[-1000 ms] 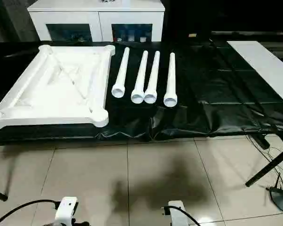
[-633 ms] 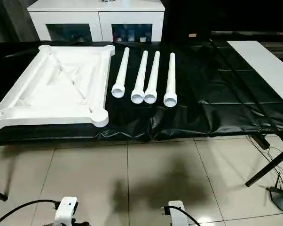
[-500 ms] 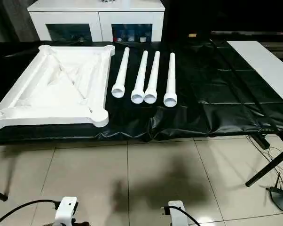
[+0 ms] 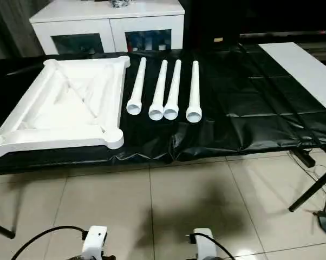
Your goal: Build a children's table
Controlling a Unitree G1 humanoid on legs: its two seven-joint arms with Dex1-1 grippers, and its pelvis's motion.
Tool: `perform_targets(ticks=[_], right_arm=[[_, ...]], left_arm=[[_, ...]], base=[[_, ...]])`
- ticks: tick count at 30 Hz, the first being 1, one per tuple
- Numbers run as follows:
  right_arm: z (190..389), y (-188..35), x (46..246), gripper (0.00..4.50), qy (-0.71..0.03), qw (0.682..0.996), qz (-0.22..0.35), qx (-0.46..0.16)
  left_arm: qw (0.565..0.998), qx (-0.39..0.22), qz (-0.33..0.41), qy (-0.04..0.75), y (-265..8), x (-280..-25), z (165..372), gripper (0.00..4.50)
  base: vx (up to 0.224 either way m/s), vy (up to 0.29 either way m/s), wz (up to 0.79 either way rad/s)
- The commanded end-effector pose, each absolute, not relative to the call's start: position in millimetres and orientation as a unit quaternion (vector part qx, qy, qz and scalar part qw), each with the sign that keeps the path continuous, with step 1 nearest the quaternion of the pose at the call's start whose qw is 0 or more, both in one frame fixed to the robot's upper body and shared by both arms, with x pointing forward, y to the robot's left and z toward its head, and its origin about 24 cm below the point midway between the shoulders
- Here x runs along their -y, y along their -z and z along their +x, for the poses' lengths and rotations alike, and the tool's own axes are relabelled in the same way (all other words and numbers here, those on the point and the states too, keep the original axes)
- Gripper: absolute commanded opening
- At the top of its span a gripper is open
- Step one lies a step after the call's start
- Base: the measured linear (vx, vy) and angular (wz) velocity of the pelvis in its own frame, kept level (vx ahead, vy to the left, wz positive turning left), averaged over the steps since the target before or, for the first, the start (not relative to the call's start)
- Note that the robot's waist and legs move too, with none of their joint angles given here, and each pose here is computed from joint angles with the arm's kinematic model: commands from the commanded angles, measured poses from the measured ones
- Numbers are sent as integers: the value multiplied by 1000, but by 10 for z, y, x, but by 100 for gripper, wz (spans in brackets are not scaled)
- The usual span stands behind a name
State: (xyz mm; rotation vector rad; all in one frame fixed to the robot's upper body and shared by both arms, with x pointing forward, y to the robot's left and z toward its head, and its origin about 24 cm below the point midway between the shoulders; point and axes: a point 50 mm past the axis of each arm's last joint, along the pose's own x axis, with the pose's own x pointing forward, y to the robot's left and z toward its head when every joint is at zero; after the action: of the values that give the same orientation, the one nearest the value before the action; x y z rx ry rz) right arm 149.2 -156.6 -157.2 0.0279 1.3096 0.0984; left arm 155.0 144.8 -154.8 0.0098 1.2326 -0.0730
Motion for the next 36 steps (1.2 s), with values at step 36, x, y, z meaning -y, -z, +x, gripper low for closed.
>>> perform_targets(ticks=[36], right_arm=[[2462,281,2416,449,-455,877,11,-155]], left_arm=[[988,-3,84,127,-461,-2298,2041,450]], base=[[0,0,0]])
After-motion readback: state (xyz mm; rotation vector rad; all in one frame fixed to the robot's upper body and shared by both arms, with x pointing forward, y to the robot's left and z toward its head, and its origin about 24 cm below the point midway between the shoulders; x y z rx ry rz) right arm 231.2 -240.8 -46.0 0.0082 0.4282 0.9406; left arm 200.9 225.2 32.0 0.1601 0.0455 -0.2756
